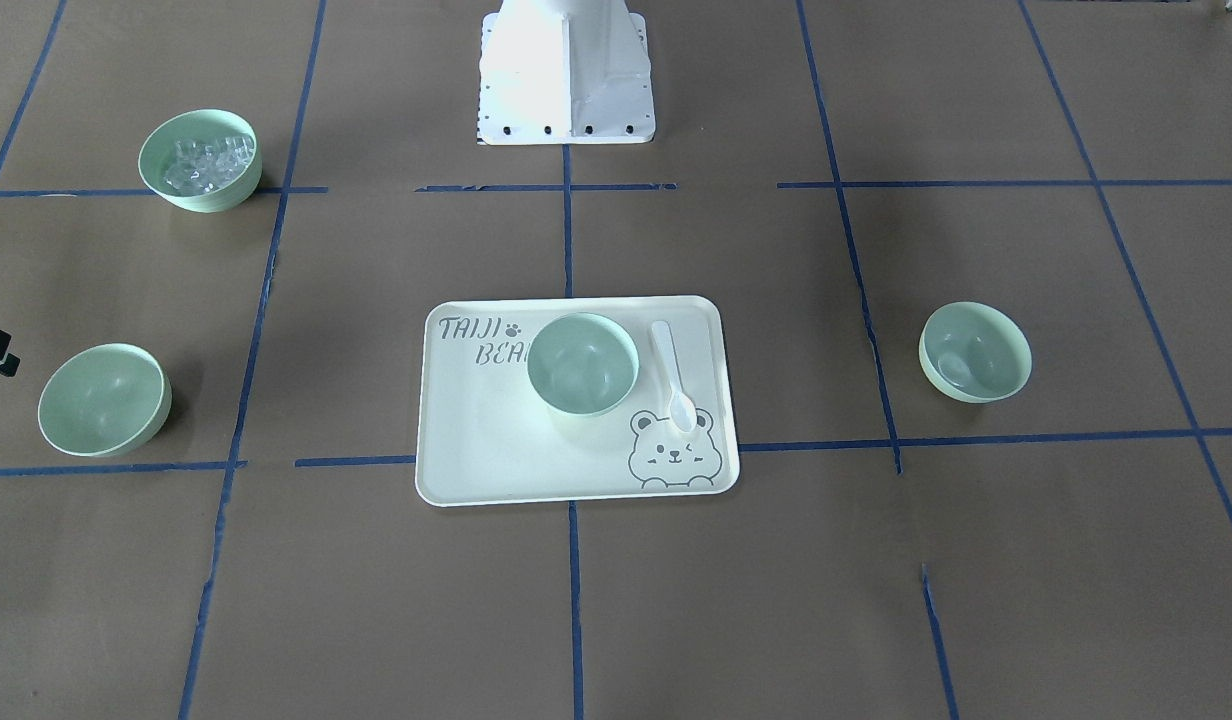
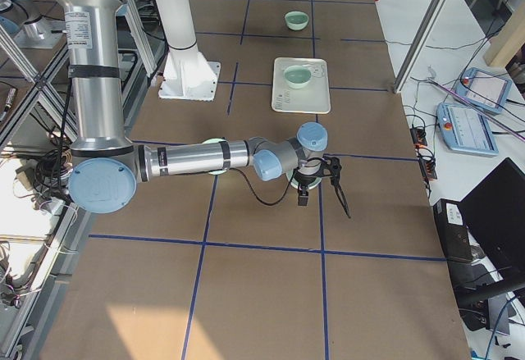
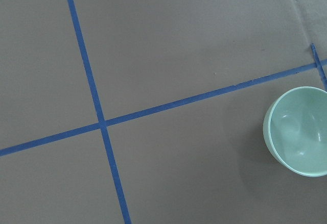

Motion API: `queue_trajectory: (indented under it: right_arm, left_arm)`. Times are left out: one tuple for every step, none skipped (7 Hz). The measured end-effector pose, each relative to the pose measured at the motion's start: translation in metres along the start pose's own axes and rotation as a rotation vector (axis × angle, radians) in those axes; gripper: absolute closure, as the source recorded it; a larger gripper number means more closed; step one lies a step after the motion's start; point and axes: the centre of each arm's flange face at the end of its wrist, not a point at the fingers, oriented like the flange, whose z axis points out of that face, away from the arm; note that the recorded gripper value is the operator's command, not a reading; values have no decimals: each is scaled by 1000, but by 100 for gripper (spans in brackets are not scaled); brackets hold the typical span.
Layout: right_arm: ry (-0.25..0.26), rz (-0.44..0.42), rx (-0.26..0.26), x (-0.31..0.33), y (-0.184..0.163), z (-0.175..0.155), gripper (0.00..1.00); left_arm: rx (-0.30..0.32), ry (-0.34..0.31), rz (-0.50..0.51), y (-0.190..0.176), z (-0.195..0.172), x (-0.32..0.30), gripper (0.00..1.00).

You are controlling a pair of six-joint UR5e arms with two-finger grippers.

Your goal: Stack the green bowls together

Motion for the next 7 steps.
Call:
queue_trajectory:
  right_arm:
    - [6,-7,-2,-12,-4,8,6]
    - [8,-6,-4,-22,-8,14,5]
    - [8,-2,-2,-26,-10,17,5]
    - [0,2,7,-25,-12,22,6]
    - [-15,5,21,-23,-13,30,11]
    - [-34,4,31,-21,-11,41,12]
    - [-50,-1,40,-18,-8,51,33]
  left_arm:
    - [0,0,-1,0,0,0,0]
    - [0,0,0,0,0,0,0]
    - [1,0,1,0,-1,1,0]
    - [2,1,2,0,-1,1,0]
    - [3,1,5,-1,-2,2,0]
    - [5,1,7,-1,-2,4,0]
    - [6,1,9,-2,-3,5,0]
